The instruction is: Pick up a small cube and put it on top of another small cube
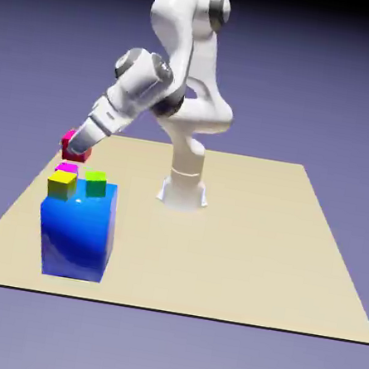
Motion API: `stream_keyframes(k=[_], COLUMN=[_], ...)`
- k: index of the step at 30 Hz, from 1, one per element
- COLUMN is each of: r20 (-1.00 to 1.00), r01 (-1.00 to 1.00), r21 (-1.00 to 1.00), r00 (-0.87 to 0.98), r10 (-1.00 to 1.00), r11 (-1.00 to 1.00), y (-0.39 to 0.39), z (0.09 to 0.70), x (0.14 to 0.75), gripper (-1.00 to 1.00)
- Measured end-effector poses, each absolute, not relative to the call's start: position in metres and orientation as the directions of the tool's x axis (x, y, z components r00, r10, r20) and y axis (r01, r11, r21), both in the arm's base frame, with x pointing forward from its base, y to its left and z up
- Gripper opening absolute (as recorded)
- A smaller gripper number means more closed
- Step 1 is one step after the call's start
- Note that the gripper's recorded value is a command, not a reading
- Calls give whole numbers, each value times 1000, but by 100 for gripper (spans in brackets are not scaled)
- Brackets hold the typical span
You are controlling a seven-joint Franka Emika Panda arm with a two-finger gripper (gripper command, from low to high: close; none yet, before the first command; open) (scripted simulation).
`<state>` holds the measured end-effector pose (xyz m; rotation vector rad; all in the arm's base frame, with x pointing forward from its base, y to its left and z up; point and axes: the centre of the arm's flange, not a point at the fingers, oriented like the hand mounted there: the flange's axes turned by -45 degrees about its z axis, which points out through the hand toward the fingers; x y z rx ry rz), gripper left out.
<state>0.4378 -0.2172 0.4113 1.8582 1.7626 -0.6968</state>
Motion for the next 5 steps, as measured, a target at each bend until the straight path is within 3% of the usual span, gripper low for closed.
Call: stream_keyframes(k=[2, 3, 5], r20=[-656, -656, -656], r01=[999, 999, 999], r21=[-1, -1, 0], r00=[39, 39, 39], r10=[753, 754, 753], r11=[-53, -53, -52], y=[-232, -235, -235], z=[386, 379, 379], x=[436, 435, 435], gripper=[-100, 100, 100])
